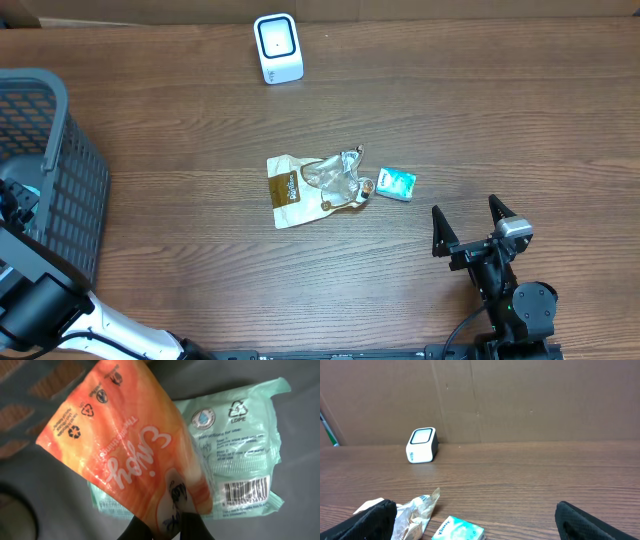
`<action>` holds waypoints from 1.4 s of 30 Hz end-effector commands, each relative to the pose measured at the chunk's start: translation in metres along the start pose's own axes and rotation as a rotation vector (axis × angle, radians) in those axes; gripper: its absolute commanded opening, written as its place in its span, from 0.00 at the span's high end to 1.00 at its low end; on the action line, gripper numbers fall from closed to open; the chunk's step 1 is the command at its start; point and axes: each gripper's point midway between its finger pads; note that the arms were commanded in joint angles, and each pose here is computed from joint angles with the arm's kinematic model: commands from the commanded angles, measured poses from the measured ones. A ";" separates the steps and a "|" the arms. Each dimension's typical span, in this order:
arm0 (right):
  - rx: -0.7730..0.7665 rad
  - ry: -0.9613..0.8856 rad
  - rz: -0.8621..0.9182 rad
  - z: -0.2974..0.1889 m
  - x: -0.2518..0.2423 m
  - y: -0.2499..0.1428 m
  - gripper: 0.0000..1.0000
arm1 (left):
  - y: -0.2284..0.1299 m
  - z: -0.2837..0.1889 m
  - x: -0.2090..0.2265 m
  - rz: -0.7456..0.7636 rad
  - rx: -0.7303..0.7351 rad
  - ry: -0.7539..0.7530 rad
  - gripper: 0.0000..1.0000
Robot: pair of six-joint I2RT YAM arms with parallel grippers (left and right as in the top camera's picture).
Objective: Scan the item barcode
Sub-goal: 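Grasp the orange Kleenex tissue pack with the left gripper, then set the orange tissue pack on the table left of the bag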
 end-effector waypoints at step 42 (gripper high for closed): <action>-0.003 -0.005 0.002 0.000 -0.001 -0.002 0.00 | -0.279 -0.285 -0.127 0.699 0.040 -0.600 0.96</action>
Point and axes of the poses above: each gripper's point midway between its finger pads, its own z axis out along the fingers, its own x axis along the line the jaws close on, y = z × x, and after that the axes turned 10 degrees about -z, right-handed
